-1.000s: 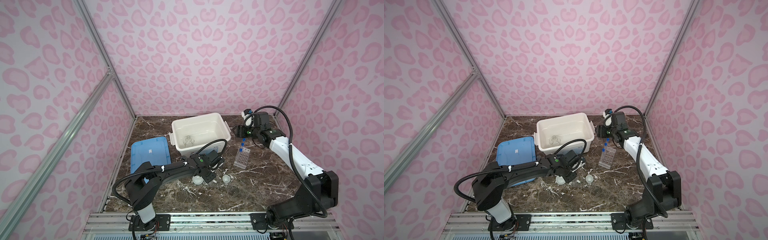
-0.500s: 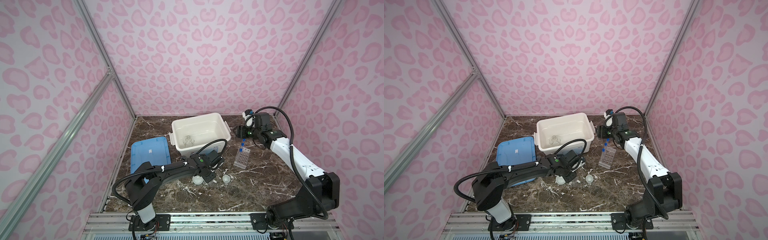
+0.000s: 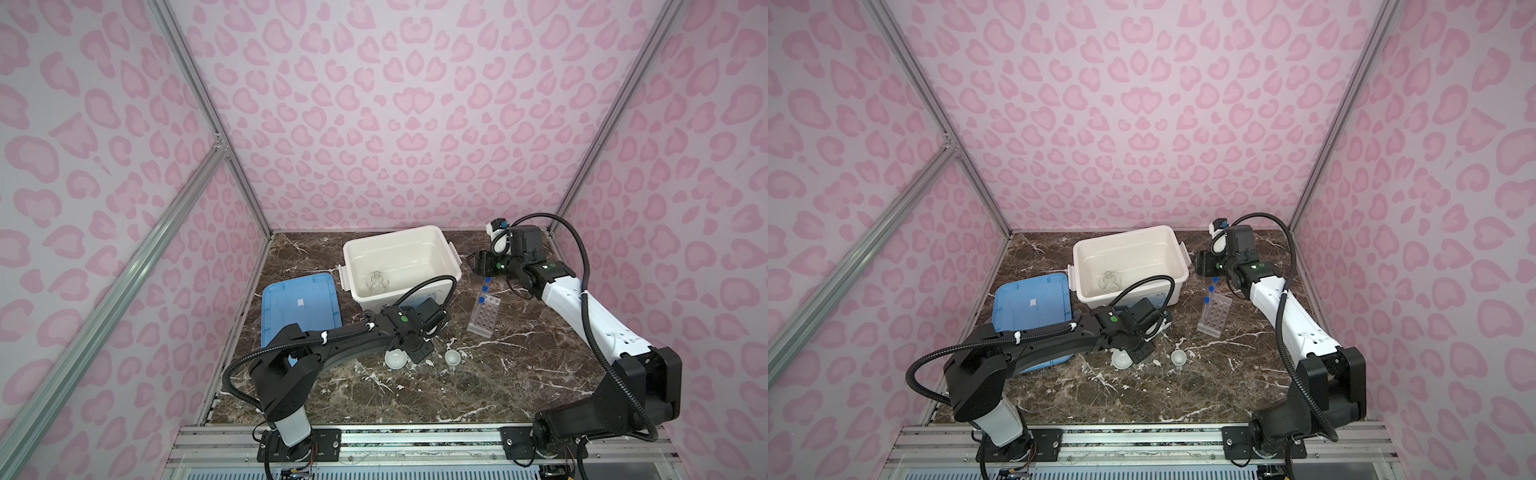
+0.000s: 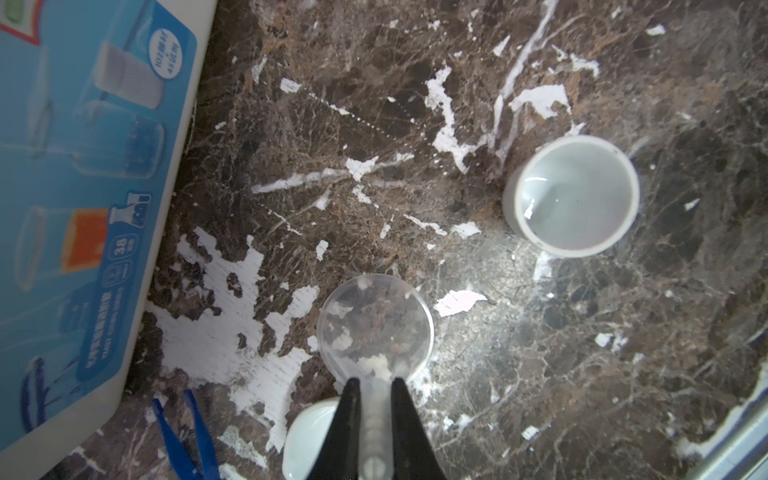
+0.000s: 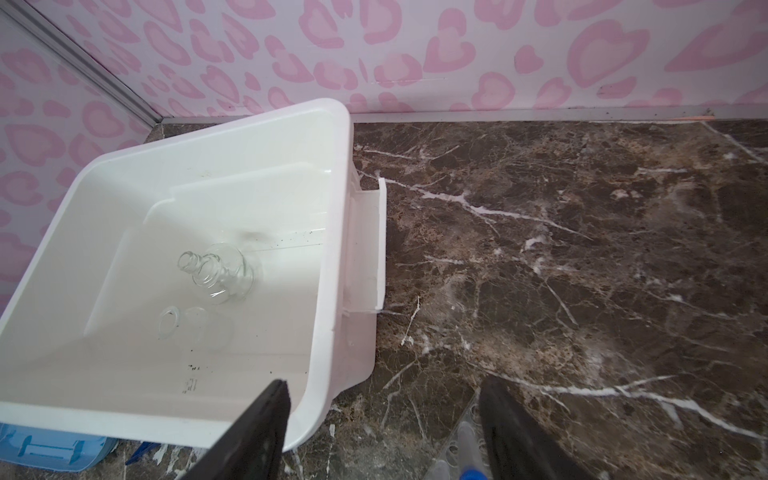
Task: Organize the chemistry lab equipment
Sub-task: 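Carry the held clear dish with the left gripper over the white bin, then lower the clear dish into the bin and open the left gripper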
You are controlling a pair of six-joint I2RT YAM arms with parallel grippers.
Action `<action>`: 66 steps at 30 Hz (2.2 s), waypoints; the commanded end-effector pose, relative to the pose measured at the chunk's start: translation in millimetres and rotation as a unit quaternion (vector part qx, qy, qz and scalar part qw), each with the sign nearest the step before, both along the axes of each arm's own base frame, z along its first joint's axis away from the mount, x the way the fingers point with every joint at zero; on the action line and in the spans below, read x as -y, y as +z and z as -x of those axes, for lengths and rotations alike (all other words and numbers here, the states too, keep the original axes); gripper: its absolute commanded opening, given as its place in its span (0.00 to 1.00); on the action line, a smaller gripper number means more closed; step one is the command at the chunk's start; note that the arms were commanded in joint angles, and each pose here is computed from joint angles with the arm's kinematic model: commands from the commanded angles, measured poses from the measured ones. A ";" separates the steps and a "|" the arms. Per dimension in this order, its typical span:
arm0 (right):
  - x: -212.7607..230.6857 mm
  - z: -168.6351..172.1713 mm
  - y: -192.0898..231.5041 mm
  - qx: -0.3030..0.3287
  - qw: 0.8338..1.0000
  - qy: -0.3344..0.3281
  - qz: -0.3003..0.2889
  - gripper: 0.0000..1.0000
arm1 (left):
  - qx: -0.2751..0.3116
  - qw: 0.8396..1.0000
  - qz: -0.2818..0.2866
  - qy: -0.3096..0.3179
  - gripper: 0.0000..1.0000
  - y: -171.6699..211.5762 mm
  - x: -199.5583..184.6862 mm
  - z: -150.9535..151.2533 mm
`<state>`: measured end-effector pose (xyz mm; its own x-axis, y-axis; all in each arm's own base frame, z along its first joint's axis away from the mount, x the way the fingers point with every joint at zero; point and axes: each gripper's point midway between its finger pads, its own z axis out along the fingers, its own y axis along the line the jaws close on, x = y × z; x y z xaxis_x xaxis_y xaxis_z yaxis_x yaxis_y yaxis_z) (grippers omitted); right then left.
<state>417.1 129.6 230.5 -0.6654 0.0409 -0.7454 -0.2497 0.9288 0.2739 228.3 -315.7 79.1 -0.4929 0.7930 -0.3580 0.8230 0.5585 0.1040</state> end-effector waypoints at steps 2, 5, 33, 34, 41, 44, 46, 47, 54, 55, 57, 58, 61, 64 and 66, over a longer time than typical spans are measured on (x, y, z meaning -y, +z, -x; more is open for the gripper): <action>-1.7 -1.9 3.9 0.009 1.000 0.001 -0.008 0.74 | 0.015 1.000 0.000 0.000 0.13 7.3 6.7 -8.9; -1.5 -1.5 5.4 0.011 1.000 0.002 -0.009 0.74 | 0.024 1.000 0.002 -0.006 0.13 13.9 14.3 -15.3; -17.9 -2.2 3.0 0.004 0.999 0.023 -0.029 0.74 | 0.217 0.964 0.135 0.080 0.12 210.5 -27.8 -79.7; -20.1 -2.3 2.2 0.003 0.999 0.025 -0.029 0.74 | 0.222 0.961 0.140 0.088 0.12 214.5 -31.9 -84.8; -31.8 -0.4 -5.7 -0.006 0.999 0.037 -0.025 0.74 | 0.232 0.953 0.141 0.138 0.12 218.0 -55.6 -122.3; -35.3 -0.2 -9.1 -0.010 0.999 0.039 -0.026 0.73 | 0.229 0.951 0.138 0.158 0.12 212.9 -61.5 -141.9; -37.2 -0.1 -10.6 -0.012 0.999 0.040 -0.026 0.73 | 0.219 0.951 0.135 0.172 0.12 204.8 -64.8 -156.3; -37.6 -0.1 -11.3 -0.012 0.999 0.041 -0.024 0.73 | 0.211 0.952 0.134 0.177 0.12 200.3 -65.3 -163.1; -42.3 -1.5 -16.8 -0.018 0.999 0.045 -0.017 0.73 | 0.178 0.954 0.123 0.207 0.12 171.6 -63.0 -201.4; -42.6 -1.4 -17.7 -0.019 0.999 0.045 -0.015 0.73 | 0.172 0.954 0.121 0.213 0.12 166.9 -62.9 -206.4; -43.0 -1.7 -19.3 -0.021 0.999 0.046 -0.014 0.73 | 0.154 0.956 0.121 0.218 0.11 156.2 -61.0 -214.4; -43.6 -1.9 -19.2 -0.021 0.999 0.047 -0.013 0.73 | 0.145 0.957 0.120 0.218 0.11 150.0 -59.8 -217.4; -44.2 -1.6 -21.3 -0.024 0.999 0.047 -0.011 0.73 | 0.127 0.961 0.112 0.216 0.11 132.6 -55.3 -222.7; -42.7 -1.1 -23.6 -0.026 0.999 0.045 -0.007 0.73 | 0.112 0.965 0.101 0.213 0.11 115.8 -52.6 -224.2; -42.2 -1.4 -24.8 -0.027 0.999 0.044 -0.006 0.73 | 0.104 0.967 0.094 0.212 0.11 105.7 -51.2 -225.1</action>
<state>415.1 172.6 206.8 -0.7139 -0.0043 -0.7002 -0.3139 0.8958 0.3146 454.9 -261.6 192.6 -0.6455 0.4420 -0.6229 0.4781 0.8698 0.1219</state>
